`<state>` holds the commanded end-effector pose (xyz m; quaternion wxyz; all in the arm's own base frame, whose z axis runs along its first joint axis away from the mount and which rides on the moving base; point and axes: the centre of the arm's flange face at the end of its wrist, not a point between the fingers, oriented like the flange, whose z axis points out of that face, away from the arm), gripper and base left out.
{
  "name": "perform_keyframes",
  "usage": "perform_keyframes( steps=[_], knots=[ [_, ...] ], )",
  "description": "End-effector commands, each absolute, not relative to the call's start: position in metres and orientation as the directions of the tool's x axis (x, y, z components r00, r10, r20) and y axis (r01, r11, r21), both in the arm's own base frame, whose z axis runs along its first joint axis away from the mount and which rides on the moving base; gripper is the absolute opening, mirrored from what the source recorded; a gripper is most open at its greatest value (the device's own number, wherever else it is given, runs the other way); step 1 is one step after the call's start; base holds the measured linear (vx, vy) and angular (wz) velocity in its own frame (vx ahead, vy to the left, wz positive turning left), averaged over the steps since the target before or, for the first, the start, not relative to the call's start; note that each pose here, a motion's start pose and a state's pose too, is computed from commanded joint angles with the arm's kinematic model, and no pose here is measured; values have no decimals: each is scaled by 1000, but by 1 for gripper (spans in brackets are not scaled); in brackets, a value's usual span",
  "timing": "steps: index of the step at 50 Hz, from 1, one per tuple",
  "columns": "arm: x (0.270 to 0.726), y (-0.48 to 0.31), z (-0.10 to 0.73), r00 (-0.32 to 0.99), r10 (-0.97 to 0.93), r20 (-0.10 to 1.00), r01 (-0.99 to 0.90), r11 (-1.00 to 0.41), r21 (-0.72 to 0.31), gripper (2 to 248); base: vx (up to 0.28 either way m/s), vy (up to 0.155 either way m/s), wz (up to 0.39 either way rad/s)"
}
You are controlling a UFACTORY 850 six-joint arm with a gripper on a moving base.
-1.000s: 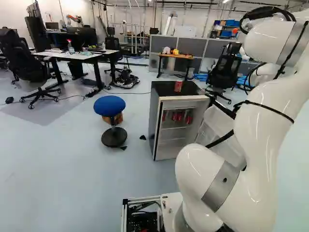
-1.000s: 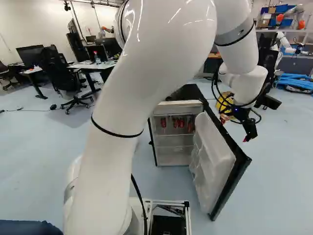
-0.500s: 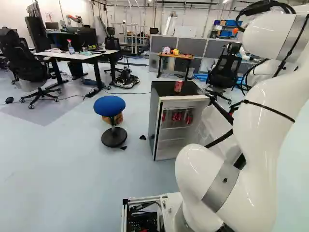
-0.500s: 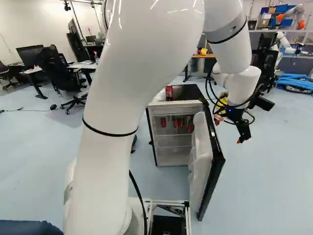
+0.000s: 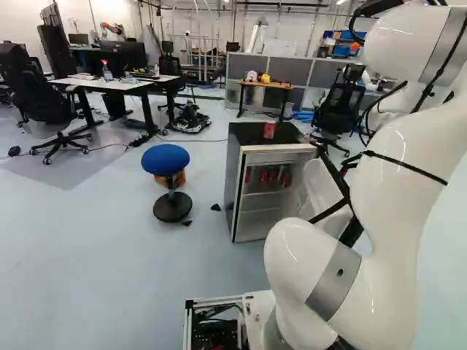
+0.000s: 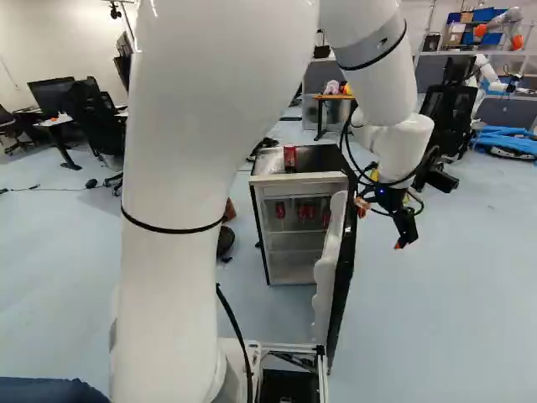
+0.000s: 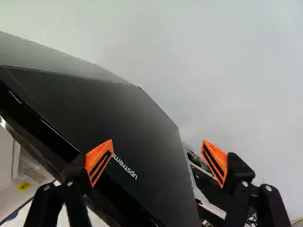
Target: Grab a drink from the fridge
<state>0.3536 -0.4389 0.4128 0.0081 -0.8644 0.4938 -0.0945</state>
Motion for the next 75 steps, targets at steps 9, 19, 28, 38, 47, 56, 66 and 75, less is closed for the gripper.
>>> perform_keyframes(
  steps=[9, 19, 28, 38, 47, 56, 66, 75],
  knots=[
    [349, -424, 413, 505, -851, 145, -847, -521, -106, 247, 0, 0, 0],
    [345, -406, 413, 518, -845, 133, -841, -531, -105, 247, 0, 0, 0],
    [343, -390, 412, 533, -837, 124, -832, -545, -103, 247, 0, 0, 0],
    [344, -372, 412, 554, -824, 116, -819, -565, -102, 247, 0, 0, 0],
    [345, -356, 412, 574, -811, 109, -806, -584, -101, 247, 0, 0, 0],
    [347, -339, 412, 595, -797, 102, -791, -604, -101, 247, 0, 0, 0],
    [348, -320, 412, 619, -779, 96, -773, -626, -100, 247, 0, 0, 0],
    [349, -303, 411, 641, -762, 91, -755, -648, -99, 247, 0, 0, 0]
  ],
)
